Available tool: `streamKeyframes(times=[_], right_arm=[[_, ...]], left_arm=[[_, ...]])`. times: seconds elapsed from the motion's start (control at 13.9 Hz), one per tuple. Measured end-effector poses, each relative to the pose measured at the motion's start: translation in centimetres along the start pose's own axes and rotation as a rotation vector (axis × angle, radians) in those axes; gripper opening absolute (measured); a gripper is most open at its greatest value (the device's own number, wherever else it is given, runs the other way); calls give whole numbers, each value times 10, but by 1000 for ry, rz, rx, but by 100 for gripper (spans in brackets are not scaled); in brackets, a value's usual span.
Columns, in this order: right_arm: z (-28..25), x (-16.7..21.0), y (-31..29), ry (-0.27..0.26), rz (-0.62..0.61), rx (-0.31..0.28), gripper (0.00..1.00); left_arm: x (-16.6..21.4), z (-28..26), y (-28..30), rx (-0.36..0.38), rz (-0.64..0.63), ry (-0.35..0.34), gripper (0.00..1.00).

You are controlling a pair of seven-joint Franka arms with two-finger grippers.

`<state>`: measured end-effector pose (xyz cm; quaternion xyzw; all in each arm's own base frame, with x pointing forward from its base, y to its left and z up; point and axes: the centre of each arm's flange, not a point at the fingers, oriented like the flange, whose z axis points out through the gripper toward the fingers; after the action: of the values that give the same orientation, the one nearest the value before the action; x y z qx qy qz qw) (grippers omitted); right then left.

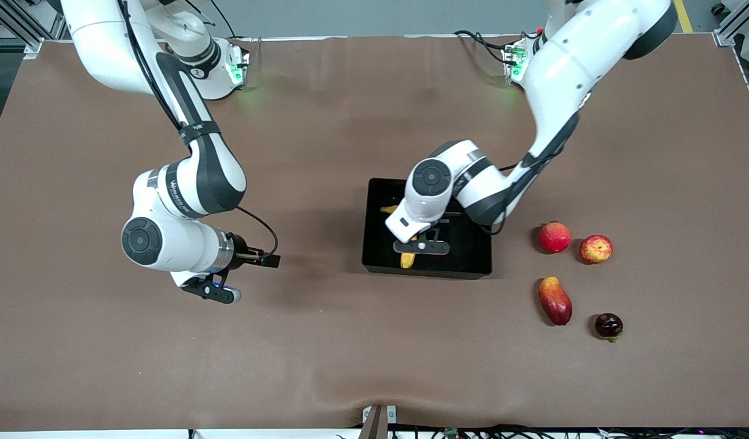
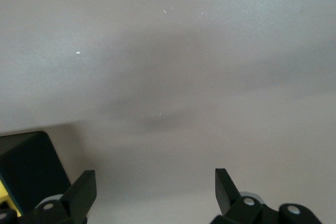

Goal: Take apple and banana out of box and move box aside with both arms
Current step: 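Reach into the tray and grasp the yellow banana with the left gripper, then carry the banana out of the tray and lower it beside the apples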

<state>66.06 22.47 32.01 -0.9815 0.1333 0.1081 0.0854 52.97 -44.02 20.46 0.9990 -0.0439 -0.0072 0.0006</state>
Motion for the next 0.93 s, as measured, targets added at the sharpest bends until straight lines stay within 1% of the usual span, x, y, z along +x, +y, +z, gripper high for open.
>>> streamKeyframes(times=[0.14, 0.29, 0.36, 0.5, 0.57, 0.72, 0.79, 0.93], right_arm=[[18, 0, -3, -21, -3, -13, 100], [29, 0, -5, -33, -7, -21, 100], [30, -2, -8, -35, -14, -22, 100], [33, -9, -19, -35, -35, -25, 100], [34, -14, -26, -36, -47, -28, 100], [37, -20, -34, -37, -62, -32, 100], [36, -20, -34, -37, -62, -33, 100], [35, -16, -29, -33, -54, -33, 100]], left_arm=[[-6, 23, 9, 19, 11, 17, 100], [-8, 36, 13, 15, 6, 29, 100], [-8, 38, 14, 5, 6, 33, 93], [-5, 35, 15, -1, 3, 42, 73], [-4, 33, 15, -3, 2, 45, 61], [0, 29, 14, -4, -2, 51, 42], [2, 26, 12, -3, -5, 56, 38], [12, 9, 8, -7, -17, 81, 38]])
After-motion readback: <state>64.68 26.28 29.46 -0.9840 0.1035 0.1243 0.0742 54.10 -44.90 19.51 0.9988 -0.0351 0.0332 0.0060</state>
